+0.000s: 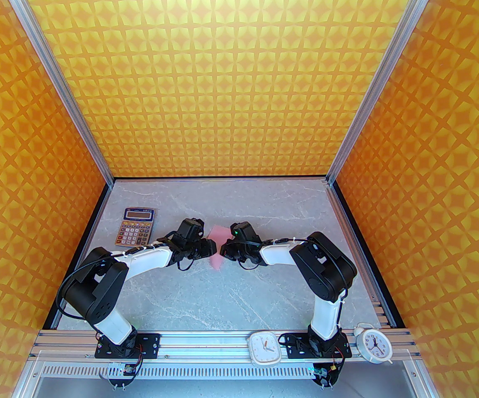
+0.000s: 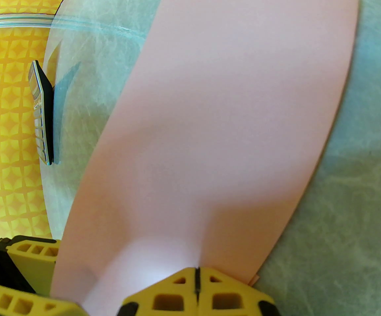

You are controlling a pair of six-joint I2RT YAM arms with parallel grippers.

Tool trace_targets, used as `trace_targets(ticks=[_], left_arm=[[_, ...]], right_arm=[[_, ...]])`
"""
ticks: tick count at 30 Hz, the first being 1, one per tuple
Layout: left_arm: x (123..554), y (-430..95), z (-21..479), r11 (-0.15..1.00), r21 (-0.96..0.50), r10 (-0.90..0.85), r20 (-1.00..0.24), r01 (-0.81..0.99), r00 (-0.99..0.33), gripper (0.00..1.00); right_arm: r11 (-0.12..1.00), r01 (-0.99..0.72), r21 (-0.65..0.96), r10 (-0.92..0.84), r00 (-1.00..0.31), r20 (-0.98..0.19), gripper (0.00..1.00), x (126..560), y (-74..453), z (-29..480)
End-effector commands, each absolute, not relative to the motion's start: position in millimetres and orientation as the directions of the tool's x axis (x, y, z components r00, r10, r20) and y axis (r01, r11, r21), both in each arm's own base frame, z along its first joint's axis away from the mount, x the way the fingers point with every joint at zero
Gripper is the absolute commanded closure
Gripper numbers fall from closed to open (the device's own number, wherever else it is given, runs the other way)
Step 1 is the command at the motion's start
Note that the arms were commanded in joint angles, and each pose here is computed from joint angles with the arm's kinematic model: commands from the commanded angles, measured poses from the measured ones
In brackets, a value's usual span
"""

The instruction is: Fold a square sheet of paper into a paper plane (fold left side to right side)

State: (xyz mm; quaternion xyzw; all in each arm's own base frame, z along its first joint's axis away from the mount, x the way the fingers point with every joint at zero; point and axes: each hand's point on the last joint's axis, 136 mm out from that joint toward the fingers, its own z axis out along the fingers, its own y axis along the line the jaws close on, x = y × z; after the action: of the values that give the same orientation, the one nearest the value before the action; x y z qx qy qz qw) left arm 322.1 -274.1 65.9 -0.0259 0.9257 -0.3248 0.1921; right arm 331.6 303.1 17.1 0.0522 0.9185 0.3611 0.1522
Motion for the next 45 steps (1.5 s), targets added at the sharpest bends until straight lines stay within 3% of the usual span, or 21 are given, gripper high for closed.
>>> trace_targets(ticks=[1, 19, 24, 26, 30, 36, 38, 40, 45], left_arm=[[321.9, -288.2, 68.1, 0.735, -0.672, -0.178, -0.320, 0.090, -0.931, 0.63], [332.4, -295.6, 62.4, 0.630, -0.776, -0.296, -0.261, 0.017, -0.919, 0.61], [334.5, -295.6, 63.2, 0.599, -0.801, -0.322, -0.245, 0.004, -0.914, 0.56], [334.6, -297.5, 62.5, 0.592, -0.806, -0.320, -0.239, 0.004, -0.917, 0.47], [334.7, -298.0, 62.6, 0.583, -0.812, -0.323, -0.235, 0.003, -0.917, 0.46], [336.7, -297.6, 63.3, 0.582, -0.813, -0.329, -0.229, -0.005, -0.916, 0.64], [337.1, -296.9, 61.2, 0.585, -0.811, -0.331, -0.223, -0.014, -0.917, 0.66], [336.1, -296.6, 58.5, 0.589, -0.808, -0.329, -0.218, -0.019, -0.919, 0.79], [337.9, -296.4, 55.0, 0.593, -0.804, -0.331, -0.210, -0.030, -0.920, 0.80]], right_arm=[[0.797, 0.075, 0.600, 0.203, -0.968, -0.148, 1.00, 307.2, 282.8, -19.6], [0.773, 0.048, 0.633, 0.237, -0.947, -0.217, 1.00, 318.9, 278.5, 4.5], [0.761, 0.057, 0.647, 0.243, -0.949, -0.201, 0.98, 318.5, 279.5, 1.4], [0.760, 0.062, 0.647, 0.243, -0.950, -0.195, 0.98, 318.0, 279.8, -0.7], [0.762, 0.066, 0.644, 0.243, -0.951, -0.191, 0.98, 317.2, 279.2, -3.0], [0.765, 0.068, 0.641, 0.248, -0.949, -0.196, 0.98, 317.6, 275.9, -2.4], [0.761, 0.068, 0.645, 0.257, -0.945, -0.203, 0.97, 320.2, 273.5, 1.1], [0.755, 0.063, 0.652, 0.265, -0.940, -0.216, 0.97, 323.1, 271.4, 6.9], [0.736, 0.055, 0.674, 0.297, -0.922, -0.249, 0.94, 328.5, 264.7, 21.4]])
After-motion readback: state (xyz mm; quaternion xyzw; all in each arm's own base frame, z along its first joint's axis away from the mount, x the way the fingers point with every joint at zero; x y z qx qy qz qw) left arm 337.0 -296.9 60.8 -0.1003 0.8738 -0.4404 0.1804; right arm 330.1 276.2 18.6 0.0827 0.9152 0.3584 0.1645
